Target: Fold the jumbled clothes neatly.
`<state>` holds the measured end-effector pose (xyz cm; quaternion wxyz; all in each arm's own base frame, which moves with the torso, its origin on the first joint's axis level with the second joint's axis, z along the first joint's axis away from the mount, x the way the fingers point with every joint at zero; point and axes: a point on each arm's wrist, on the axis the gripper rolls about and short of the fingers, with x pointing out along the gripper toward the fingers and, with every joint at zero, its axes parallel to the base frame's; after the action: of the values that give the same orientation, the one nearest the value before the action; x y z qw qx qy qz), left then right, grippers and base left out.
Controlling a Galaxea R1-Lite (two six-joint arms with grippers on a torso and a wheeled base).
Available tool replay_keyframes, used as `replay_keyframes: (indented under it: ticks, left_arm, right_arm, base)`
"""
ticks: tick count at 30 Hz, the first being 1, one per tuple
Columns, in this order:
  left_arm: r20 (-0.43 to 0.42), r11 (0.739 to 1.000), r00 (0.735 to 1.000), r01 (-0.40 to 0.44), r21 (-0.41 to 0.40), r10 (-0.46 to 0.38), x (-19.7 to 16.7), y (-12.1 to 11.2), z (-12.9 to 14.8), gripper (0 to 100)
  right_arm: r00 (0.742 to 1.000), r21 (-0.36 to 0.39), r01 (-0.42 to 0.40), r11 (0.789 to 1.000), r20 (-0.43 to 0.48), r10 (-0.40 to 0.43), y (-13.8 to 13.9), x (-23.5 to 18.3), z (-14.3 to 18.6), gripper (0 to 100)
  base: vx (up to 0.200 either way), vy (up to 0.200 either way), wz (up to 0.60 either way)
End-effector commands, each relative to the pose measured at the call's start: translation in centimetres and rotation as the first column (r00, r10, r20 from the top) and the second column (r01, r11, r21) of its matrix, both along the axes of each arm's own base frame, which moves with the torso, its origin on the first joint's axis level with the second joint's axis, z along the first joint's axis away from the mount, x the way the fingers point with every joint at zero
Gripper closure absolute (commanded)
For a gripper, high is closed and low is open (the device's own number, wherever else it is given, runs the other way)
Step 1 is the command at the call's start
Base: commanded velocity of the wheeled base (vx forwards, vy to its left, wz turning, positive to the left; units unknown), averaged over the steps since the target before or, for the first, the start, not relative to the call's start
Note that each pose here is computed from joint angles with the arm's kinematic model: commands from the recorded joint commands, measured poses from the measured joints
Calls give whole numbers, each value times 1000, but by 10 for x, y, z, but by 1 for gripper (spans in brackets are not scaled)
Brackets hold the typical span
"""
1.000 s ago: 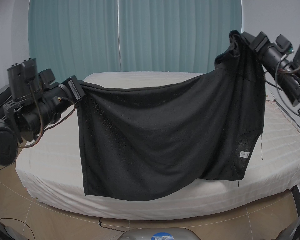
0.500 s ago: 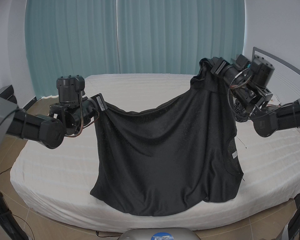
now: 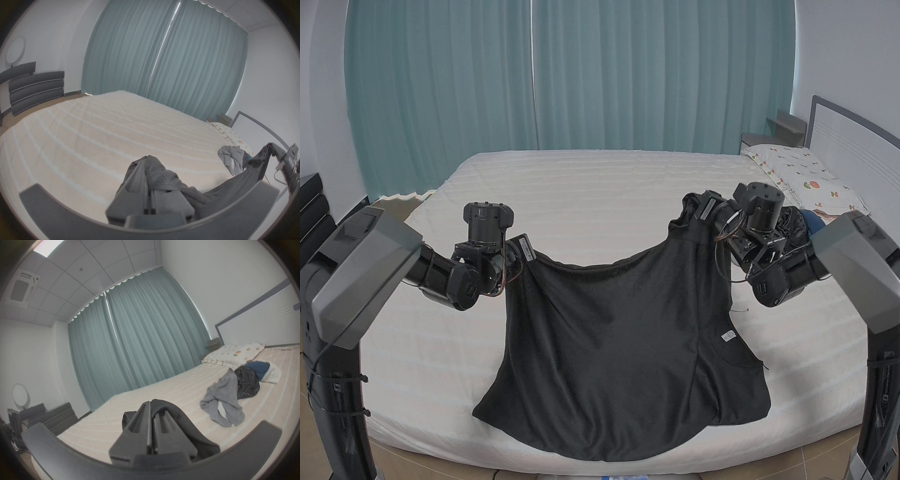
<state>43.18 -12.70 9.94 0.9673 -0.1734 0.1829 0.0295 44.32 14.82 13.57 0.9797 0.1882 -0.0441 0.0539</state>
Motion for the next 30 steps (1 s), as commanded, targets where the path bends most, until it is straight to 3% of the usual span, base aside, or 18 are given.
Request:
replay_keyframes:
  ticks: [1,6,7,14,17,18,19,22,23,24,25,27,30]
  left_arm:
    - [-75,999,997,-23,-22,21,23,-8,-53,100]
    - [-107,999,994,-30,-25,27,26,-9,-71,100]
    - [-122,999,992,-33,-22,30,27,-8,-79,0]
    - [-163,998,985,-56,-6,54,29,2,-97,0]
    - [-169,998,983,-70,-4,68,29,9,-95,0]
    - [-193,996,977,-90,-2,88,30,18,-93,0]
    - [-195,996,977,-94,-2,92,30,19,-93,0]
    - [-214,989,970,-133,-62,117,29,34,-73,0]
    - [-215,989,970,-133,-68,116,29,34,-72,0]
    - [-215,985,971,-132,-111,106,29,40,-63,0]
    - [-215,984,971,-133,-116,105,29,41,-63,0]
    - [-204,971,974,-141,-194,101,30,51,-49,0]
    - [-199,962,973,-159,-224,115,32,59,-47,0]
  right_arm:
    - [992,-28,48,998,-112,-50,1,24,-73,100]
    - [983,-51,56,997,-173,-64,0,28,-105,100]
    - [979,-59,58,997,-192,-68,-1,28,-116,0]
    - [956,-84,75,994,-276,-96,-16,23,-140,0]
    - [954,-55,85,995,-285,-97,-22,22,-136,0]
    - [953,12,106,994,-285,-99,-30,23,-122,0]
    - [953,16,107,994,-287,-98,-31,24,-122,0]
    - [945,167,127,978,-321,-68,-46,25,-90,0]
    - [944,181,129,975,-324,-65,-47,25,-87,0]
    - [943,246,140,959,-330,-53,-53,26,-74,0]
    - [943,253,141,957,-329,-52,-54,26,-73,0]
    - [952,380,175,908,-302,-57,-69,31,-49,0]
    - [945,404,200,893,-319,-68,-77,33,-46,0]
  base:
    - [0,0,0]
    - [0,0,0]
    - [0,0,0]
    - [0,0,0]
    - [0,0,0]
    - [0,0,0]
    - [0,0,0]
    - [0,0,0]
    - [0,0,0]
    - [0,0,0]
    - [0,0,0]
    - [0,0,0]
    - [0,0,0]
